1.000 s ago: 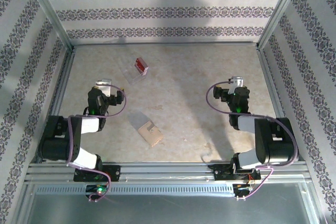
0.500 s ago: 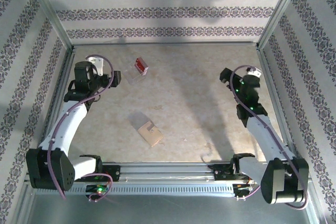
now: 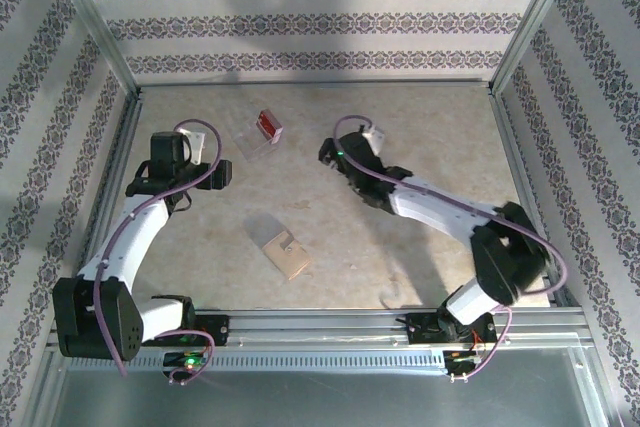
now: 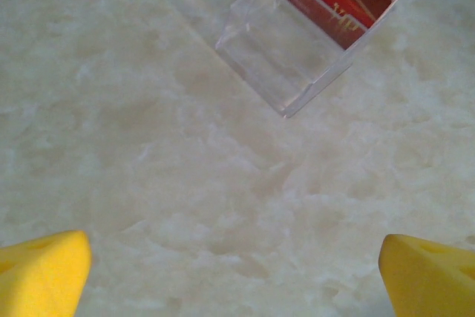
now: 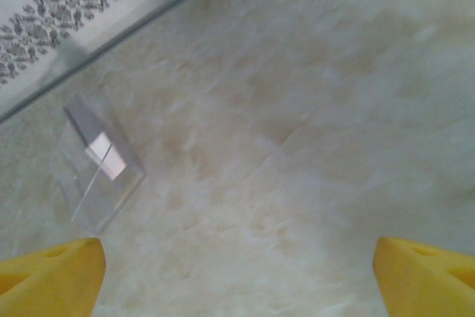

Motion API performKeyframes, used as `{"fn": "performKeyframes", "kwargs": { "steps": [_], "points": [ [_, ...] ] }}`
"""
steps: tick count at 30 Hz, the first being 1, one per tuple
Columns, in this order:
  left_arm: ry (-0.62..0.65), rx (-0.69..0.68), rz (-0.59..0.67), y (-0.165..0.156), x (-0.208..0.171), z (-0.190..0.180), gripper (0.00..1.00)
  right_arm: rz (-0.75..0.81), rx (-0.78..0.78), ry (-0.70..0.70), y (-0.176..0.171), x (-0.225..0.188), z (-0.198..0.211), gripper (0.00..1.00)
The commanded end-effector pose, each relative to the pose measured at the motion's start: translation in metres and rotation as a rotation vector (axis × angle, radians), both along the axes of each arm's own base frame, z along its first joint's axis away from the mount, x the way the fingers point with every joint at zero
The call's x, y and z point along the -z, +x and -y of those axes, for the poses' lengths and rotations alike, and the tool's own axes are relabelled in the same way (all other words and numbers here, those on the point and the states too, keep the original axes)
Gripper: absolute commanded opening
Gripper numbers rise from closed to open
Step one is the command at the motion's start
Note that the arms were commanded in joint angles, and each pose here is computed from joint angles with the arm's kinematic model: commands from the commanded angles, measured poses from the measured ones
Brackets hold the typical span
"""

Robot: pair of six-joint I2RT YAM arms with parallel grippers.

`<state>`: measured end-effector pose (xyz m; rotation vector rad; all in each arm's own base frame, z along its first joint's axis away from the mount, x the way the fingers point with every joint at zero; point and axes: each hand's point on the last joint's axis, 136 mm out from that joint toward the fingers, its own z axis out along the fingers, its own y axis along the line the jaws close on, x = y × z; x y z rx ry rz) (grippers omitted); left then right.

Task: Put the credit cards into the card holder

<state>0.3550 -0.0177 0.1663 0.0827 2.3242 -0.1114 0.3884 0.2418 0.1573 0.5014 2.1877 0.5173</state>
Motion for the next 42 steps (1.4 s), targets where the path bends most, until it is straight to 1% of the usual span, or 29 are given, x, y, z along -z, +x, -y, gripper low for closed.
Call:
{"fn": "performKeyframes", "kwargs": {
  "steps": [1,7,9,14,18,20,26,32,42],
  "points": [
    [0.037,-0.034,0.016,0.004,0.002,-0.012,0.99,-0.018,0.09,0.083,0.01,0.001,-0.024,0.86],
    [0.054,-0.048,0.014,0.004,0.003,-0.016,0.99,-0.054,0.038,0.129,0.023,0.017,-0.093,0.83],
    [0.051,-0.05,0.013,0.004,0.003,-0.016,0.99,-0.081,0.014,0.131,0.03,0.029,-0.114,0.81],
    [0.036,-0.043,0.016,0.003,0.004,-0.013,0.99,-0.134,0.005,0.157,0.047,0.054,-0.144,0.77],
    [0.041,-0.044,0.018,0.004,0.002,-0.014,0.99,-0.141,-0.062,0.186,0.06,0.057,-0.177,0.75],
    [0.041,-0.047,0.015,0.004,0.003,-0.015,0.99,-0.146,-0.076,0.192,0.065,0.061,-0.187,0.75],
    [0.028,-0.043,0.016,0.004,0.003,-0.012,0.99,-0.192,-0.069,0.199,0.078,0.087,-0.201,0.75],
    [0.035,-0.042,0.022,0.003,0.005,-0.013,0.99,-0.197,-0.086,0.206,0.09,0.096,-0.213,0.69],
    [0.022,-0.04,0.019,0.003,0.005,-0.011,0.99,-0.219,-0.021,0.201,0.104,0.115,-0.197,0.62]
  ]
}}
